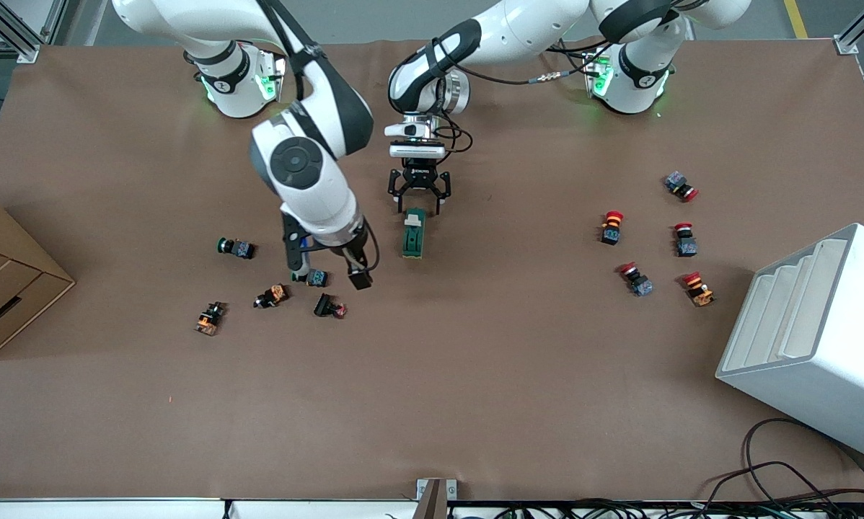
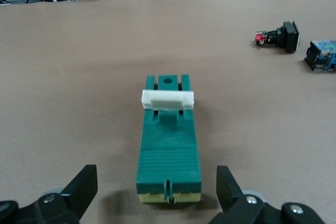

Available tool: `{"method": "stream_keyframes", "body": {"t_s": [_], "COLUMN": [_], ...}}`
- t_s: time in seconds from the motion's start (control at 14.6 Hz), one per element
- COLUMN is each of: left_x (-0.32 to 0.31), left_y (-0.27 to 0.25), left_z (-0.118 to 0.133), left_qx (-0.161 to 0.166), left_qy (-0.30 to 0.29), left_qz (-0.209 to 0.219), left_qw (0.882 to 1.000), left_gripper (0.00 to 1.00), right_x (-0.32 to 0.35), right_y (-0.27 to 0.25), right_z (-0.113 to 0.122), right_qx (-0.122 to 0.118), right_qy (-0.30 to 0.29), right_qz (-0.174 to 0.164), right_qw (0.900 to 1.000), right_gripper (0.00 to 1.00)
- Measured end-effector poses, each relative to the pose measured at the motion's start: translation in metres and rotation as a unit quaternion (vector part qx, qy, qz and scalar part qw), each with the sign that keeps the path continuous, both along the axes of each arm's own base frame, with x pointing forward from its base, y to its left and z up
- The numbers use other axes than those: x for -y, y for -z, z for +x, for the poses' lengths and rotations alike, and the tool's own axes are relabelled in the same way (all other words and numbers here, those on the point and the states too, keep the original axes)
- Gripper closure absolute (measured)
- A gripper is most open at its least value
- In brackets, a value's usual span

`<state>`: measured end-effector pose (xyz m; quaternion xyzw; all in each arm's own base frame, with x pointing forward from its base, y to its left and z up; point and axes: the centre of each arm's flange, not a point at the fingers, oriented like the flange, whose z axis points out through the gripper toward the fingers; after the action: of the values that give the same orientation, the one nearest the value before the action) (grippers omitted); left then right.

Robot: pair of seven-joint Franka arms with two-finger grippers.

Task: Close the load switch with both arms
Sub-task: 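Bring the right gripper down onto the white lever of the switch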

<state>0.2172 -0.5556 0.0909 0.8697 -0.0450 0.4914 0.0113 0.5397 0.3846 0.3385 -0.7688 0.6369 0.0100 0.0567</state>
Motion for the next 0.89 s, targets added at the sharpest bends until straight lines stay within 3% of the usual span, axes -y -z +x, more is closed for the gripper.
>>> {"method": "stream_keyframes", "body": {"t_s": [0.14, 0.41, 0.69, 0.89], "left_x": [-0.001, -0.003, -0.003, -0.003], "left_y": [0.006, 0.012, 0.012, 0.013], "left_z": [-0.002, -0.005, -0.005, -0.005], "left_qx": [0.002, 0.017, 0.018, 0.018], "left_qy": [-0.001, -0.004, -0.005, -0.005], "left_qz": [-0.003, -0.02, -0.02, -0.02], "left_qw": [1.0, 1.0, 1.0, 1.0], "left_gripper": [0.0, 0.0, 0.0, 0.0], "right_x": [-0.017, -0.059, -0.075, -0.077], "right_y": [0.029, 0.065, 0.077, 0.092], "right_z": [-0.022, -0.071, -0.096, -0.112], "right_qx": [0.009, -0.004, -0.014, -0.007], "right_qy": [0.022, 0.032, 0.035, 0.032], "right_qz": [0.008, 0.002, -0.005, 0.0], "right_qw": [1.0, 0.999, 0.999, 0.999], "right_gripper": [0.0, 0.0, 0.0, 0.0]}}
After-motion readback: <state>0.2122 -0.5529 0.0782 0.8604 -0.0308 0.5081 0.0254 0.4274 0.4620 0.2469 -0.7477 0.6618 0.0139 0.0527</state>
